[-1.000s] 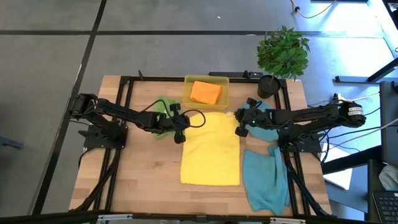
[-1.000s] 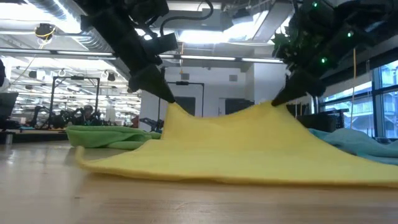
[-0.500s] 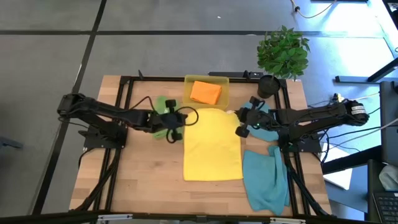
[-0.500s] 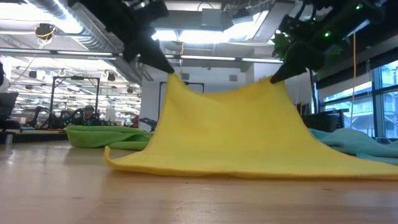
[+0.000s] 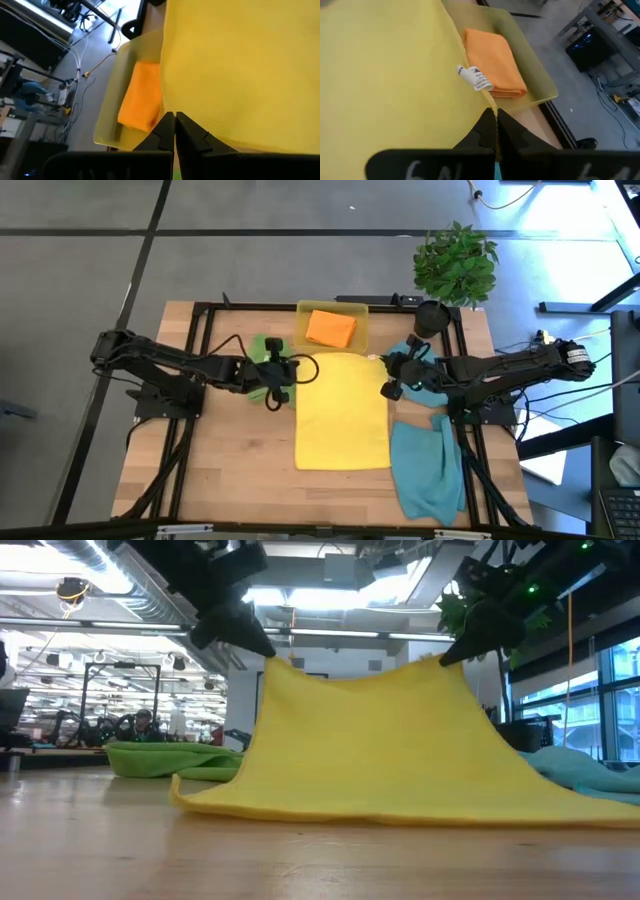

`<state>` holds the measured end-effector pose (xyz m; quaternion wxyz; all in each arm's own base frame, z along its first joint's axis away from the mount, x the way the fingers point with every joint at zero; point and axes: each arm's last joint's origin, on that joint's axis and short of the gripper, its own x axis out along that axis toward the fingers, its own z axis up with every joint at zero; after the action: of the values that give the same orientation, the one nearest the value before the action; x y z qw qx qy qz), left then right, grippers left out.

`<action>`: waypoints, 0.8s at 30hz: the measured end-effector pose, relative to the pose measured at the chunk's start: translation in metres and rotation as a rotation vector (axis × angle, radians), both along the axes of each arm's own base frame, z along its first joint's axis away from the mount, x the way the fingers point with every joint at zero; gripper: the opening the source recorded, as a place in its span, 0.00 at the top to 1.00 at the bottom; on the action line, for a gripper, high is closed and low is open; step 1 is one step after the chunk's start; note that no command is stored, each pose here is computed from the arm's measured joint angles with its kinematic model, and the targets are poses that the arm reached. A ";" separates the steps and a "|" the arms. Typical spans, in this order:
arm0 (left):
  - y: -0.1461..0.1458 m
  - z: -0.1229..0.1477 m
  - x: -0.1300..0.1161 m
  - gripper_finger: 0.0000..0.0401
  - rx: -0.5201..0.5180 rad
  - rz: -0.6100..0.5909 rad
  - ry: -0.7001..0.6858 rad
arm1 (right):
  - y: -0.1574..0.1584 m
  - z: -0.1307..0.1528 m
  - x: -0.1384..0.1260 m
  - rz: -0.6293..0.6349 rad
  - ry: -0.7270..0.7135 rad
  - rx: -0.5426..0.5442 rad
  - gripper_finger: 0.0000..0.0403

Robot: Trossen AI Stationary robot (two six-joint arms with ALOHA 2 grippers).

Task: Fold microfiber towels
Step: Fold the yellow microfiber cloth

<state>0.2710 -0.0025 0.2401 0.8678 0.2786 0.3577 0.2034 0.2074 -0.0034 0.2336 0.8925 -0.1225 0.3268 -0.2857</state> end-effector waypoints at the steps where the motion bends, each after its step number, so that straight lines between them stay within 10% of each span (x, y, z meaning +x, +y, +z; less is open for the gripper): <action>1: -0.001 0.001 0.000 1.00 0.012 -0.013 0.002 | 0.001 0.000 0.000 -0.006 0.000 -0.011 1.00; 24: -0.051 0.012 -0.012 1.00 -0.021 -0.192 -0.051 | 0.047 0.022 0.001 0.172 -0.099 0.050 1.00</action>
<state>0.2592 -0.0536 0.2516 0.8950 0.2972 0.3092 0.1228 0.2087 0.0435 0.2553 0.9316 -0.1137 0.2775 -0.2054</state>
